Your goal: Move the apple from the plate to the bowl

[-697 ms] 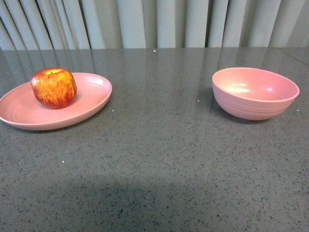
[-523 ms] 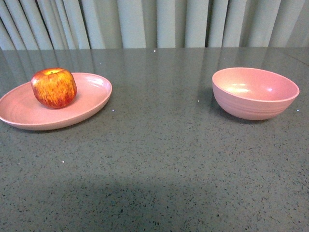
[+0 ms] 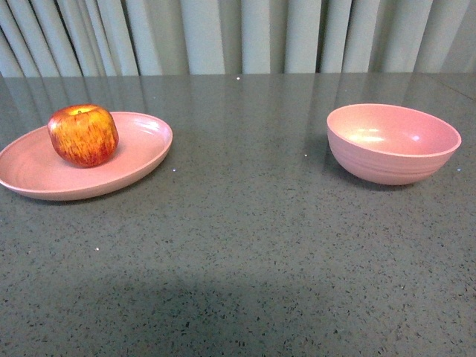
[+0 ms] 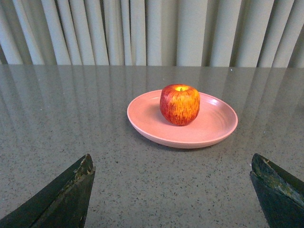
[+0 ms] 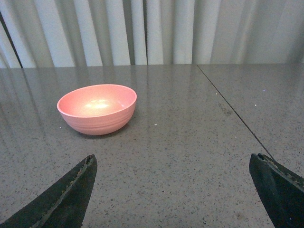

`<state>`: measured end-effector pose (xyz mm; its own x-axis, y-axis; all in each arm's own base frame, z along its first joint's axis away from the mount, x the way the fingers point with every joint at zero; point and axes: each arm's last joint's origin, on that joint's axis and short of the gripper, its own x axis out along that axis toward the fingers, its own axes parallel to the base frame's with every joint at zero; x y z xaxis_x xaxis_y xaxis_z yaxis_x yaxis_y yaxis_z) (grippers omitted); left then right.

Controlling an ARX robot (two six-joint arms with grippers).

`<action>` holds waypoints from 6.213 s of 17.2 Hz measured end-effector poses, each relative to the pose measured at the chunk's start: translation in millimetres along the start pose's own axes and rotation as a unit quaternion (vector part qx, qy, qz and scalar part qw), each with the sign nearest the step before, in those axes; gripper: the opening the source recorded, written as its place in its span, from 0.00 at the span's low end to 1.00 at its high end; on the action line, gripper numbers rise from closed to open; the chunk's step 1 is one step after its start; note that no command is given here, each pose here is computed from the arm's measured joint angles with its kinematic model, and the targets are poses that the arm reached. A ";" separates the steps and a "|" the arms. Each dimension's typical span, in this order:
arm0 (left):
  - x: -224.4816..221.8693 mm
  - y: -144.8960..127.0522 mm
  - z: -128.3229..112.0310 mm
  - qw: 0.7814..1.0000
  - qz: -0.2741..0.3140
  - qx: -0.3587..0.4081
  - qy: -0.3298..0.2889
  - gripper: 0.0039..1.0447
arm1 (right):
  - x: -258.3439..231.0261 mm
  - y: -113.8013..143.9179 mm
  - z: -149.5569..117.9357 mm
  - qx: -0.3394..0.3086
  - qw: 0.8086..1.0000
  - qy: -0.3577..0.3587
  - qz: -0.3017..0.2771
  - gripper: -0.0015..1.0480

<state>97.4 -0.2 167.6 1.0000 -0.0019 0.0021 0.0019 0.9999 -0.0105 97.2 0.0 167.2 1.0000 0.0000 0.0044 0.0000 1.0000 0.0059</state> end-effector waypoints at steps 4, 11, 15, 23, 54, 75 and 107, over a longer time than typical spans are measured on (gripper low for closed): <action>0.0 0.0 0.0 1.000 0.000 0.000 0.000 0.94 | 0.0 0.0 0.0 0.000 1.000 0.000 0.000 0.94; 0.0 0.0 0.0 1.000 0.000 0.000 0.000 0.94 | 0.0 0.0 0.0 0.000 1.000 0.000 0.000 0.94; 0.0 0.0 0.0 1.000 0.000 0.000 0.000 0.94 | 14.0 6.6 20.7 0.031 0.999 0.041 0.011 0.94; 0.0 0.0 0.0 1.000 0.000 0.000 0.000 0.94 | 150.6 29.4 105.7 0.025 0.995 0.091 0.045 0.94; 0.0 0.0 0.0 1.000 0.000 0.000 0.000 0.94 | 293.1 52.7 63.9 0.043 0.940 0.336 0.041 0.03; 0.0 0.0 0.0 1.000 0.000 0.000 0.000 0.94 | 303.7 191.1 41.0 0.027 0.915 0.371 0.153 0.03; 0.0 0.0 0.0 1.000 0.000 0.000 0.000 0.94 | 7.0 12.9 55.6 0.022 0.999 0.024 -0.003 0.60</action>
<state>97.4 -0.2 167.5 1.0000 -0.0019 0.0017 0.0019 0.9999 -0.0105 103.9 12.6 223.0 0.9990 -0.0047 -0.0445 0.0069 0.9988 0.0488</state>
